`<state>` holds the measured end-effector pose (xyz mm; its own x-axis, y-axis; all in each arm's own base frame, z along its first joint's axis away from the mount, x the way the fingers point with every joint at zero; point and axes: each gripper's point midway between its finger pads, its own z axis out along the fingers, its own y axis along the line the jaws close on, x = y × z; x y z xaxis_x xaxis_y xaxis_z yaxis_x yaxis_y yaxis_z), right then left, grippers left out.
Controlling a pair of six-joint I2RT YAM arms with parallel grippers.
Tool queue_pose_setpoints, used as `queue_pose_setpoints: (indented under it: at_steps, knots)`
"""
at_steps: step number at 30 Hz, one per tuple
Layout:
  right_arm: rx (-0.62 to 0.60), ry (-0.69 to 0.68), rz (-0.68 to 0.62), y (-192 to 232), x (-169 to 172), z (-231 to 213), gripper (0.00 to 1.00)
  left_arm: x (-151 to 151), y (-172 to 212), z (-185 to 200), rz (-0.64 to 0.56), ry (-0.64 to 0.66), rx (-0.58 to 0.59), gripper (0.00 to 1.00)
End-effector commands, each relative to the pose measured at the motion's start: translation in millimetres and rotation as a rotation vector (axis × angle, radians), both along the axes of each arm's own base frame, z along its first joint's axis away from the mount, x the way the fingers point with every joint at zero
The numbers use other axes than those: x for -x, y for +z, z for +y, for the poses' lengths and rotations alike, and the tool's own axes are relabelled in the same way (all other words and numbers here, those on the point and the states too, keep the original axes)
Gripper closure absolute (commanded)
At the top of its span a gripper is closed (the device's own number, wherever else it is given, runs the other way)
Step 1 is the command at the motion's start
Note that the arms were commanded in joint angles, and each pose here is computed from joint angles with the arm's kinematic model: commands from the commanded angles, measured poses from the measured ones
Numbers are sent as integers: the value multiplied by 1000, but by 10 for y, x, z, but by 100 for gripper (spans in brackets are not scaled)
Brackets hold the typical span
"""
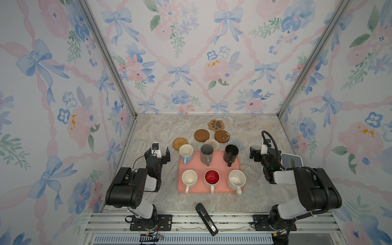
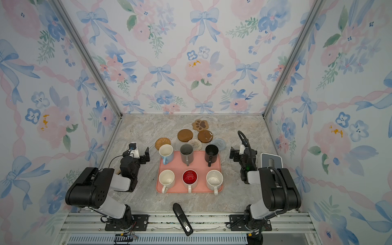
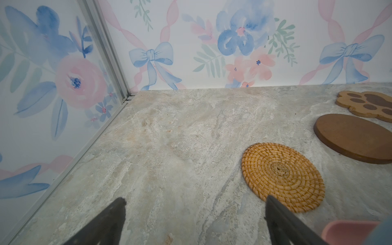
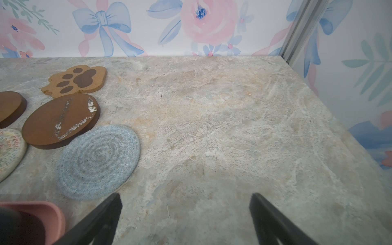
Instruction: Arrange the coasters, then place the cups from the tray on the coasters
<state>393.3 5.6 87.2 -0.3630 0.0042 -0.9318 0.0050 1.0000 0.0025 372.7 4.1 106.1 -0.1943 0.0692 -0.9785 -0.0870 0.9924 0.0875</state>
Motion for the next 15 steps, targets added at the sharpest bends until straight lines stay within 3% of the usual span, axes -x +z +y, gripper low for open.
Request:
queue_pose_setpoints:
  at_steps: [1, 10, 13, 15]
  knots:
    - [1, 6, -36, 99, -76, -10, 3, -31, 35, 4, -14, 0, 2, 2]
    - [9, -5, -44, 130, -90, -12, 3, -26, 36, 4, -15, 0, 3, 2]
    - [27, -13, 29, 239, -175, -5, 1, -31, 60, 16, -19, 8, -1, 3]
    - [38, 1, 133, 335, -273, 24, 6, -37, 131, 34, -20, 22, 1, 4]
